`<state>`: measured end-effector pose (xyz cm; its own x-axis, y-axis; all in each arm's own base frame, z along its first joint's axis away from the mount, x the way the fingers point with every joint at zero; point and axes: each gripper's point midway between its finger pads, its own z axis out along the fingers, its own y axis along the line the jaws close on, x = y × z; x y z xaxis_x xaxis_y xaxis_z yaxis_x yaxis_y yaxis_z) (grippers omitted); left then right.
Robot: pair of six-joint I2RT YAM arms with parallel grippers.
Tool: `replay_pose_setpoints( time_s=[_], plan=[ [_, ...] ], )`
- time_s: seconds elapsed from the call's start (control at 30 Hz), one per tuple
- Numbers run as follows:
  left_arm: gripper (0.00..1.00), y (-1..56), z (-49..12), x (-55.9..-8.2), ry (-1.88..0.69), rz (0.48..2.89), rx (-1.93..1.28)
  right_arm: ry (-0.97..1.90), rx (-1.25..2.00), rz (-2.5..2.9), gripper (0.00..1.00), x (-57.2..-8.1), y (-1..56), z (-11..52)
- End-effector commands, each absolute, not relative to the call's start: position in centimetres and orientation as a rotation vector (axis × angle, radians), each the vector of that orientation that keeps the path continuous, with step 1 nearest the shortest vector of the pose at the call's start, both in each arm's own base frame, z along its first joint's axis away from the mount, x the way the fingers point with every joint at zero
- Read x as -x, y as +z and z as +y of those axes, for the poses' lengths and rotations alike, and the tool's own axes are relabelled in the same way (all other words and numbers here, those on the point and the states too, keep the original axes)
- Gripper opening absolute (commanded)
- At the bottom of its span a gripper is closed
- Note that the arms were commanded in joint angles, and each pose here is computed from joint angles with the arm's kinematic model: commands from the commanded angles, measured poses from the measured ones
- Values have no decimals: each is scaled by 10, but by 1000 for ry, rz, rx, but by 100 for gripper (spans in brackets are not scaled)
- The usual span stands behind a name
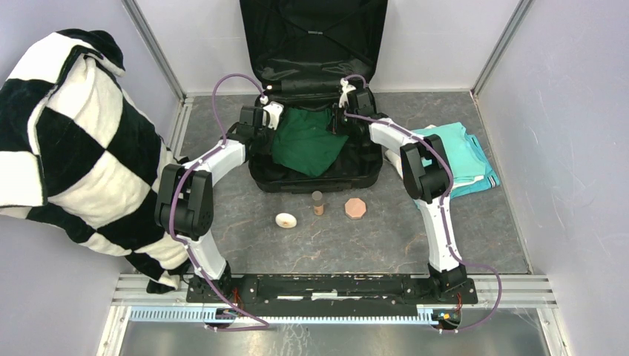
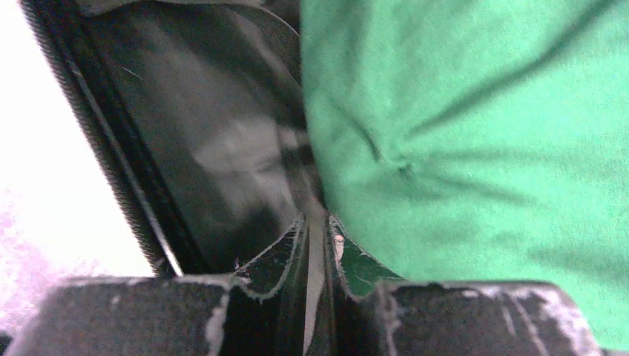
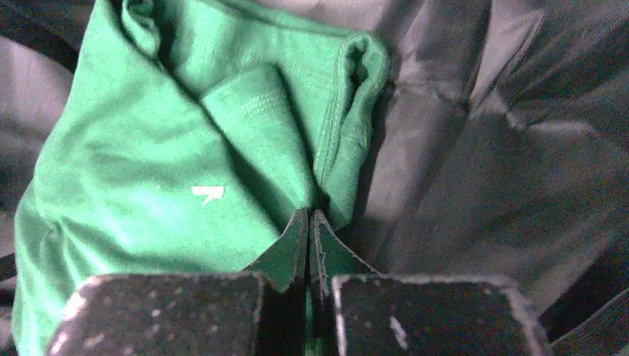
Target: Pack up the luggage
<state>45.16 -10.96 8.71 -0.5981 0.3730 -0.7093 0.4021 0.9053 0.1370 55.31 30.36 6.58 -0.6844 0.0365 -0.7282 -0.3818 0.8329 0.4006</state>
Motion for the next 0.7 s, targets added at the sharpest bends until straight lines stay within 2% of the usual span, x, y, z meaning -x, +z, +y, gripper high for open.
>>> replay_pose_setpoints(
  time_s=[0.0,0.2,0.23,0.3,0.33,0.4,0.43,0.47,0.53,0.57,0.6,0.63,0.67],
  plan=[
    [18,116,-103,-489,42,2132,-460,702,228,2177,0,-536,88,293],
    [11,115,-106,-511,89,2123,-430,667,136,2157,0,-502,90,268],
    [11,117,-106,-513,87,2120,-427,673,134,2147,3,-500,94,268],
    [11,124,-112,-512,53,2117,-424,662,158,2145,25,-504,101,268],
    [11,130,-115,-510,26,2112,-428,643,165,2151,31,-508,108,265],
    [15,143,-121,-503,-23,2102,-442,607,171,2144,49,-515,127,258],
    [19,151,-123,-500,-41,2103,-455,578,158,2126,53,-518,141,250],
    [23,158,-128,-494,-73,2110,-479,546,147,2107,57,-520,155,240],
    [40,174,-131,-484,-107,2123,-516,408,98,2080,69,-519,186,211],
    [53,183,-132,-478,-126,2126,-536,309,57,2077,75,-518,197,190],
    [61,192,-133,-471,-145,2128,-554,225,23,2075,80,-515,205,173],
    [72,201,-133,-464,-158,2126,-573,125,-30,2079,83,-510,210,149],
    [88,210,-134,-457,-177,2120,-587,52,-58,2082,84,-505,212,132]
  ],
)
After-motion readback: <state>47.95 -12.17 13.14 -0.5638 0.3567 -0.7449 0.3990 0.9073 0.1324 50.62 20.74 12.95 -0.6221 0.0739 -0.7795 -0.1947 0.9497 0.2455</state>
